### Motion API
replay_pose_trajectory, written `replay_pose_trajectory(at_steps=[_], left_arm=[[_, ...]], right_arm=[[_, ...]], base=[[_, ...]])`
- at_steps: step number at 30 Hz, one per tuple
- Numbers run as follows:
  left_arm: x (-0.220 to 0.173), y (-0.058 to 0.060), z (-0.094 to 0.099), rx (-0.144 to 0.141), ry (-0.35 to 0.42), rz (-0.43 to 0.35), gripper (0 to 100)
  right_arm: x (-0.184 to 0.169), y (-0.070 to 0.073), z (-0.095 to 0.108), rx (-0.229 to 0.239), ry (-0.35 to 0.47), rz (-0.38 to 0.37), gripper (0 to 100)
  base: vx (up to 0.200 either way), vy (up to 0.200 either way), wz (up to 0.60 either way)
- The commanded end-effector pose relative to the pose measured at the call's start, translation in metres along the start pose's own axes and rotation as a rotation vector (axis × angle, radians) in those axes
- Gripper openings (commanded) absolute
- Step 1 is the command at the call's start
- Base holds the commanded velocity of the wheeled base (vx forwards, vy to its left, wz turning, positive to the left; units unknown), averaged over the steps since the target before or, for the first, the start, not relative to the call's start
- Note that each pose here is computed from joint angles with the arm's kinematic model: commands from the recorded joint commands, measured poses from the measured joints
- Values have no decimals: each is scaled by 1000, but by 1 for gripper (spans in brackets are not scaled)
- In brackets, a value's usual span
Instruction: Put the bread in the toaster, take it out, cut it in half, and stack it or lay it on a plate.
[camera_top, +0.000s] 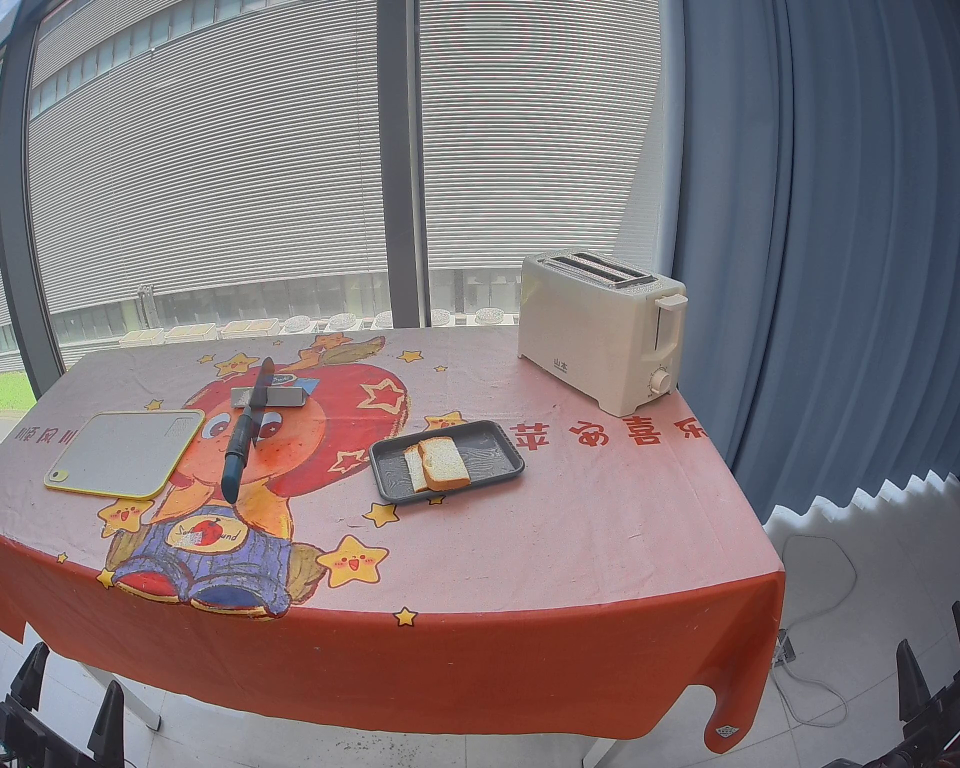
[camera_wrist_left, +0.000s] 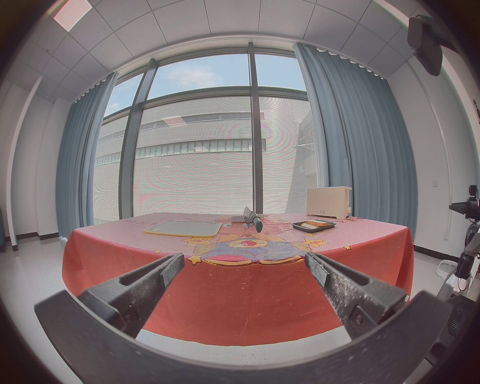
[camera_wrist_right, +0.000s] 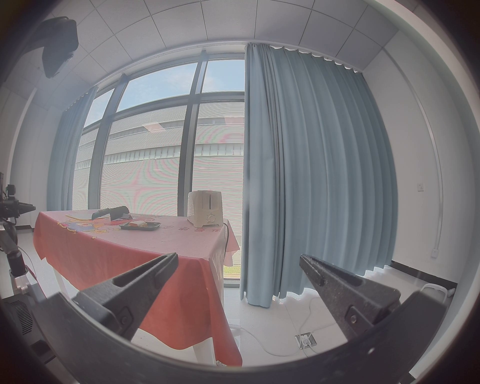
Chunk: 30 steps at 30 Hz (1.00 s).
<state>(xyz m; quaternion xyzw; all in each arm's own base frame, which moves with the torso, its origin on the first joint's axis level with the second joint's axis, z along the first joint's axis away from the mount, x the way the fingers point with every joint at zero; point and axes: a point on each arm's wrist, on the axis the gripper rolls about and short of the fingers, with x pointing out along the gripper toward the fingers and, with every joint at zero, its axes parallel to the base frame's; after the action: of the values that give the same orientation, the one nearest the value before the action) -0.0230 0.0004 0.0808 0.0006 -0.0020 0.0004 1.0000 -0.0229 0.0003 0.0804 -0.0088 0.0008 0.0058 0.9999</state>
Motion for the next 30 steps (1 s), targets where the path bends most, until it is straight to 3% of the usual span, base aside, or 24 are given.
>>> replay_pose_trajectory(at_steps=[1, 30], left_arm=[[0, 0, -5, 0, 3, 1, 100], [0, 0, -5, -1, 3, 2, 100]], right_arm=[[0, 0, -5, -1, 1, 1, 100], [0, 0, -5, -1, 1, 1, 100]], base=[[0, 200, 0], [0, 200, 0]])
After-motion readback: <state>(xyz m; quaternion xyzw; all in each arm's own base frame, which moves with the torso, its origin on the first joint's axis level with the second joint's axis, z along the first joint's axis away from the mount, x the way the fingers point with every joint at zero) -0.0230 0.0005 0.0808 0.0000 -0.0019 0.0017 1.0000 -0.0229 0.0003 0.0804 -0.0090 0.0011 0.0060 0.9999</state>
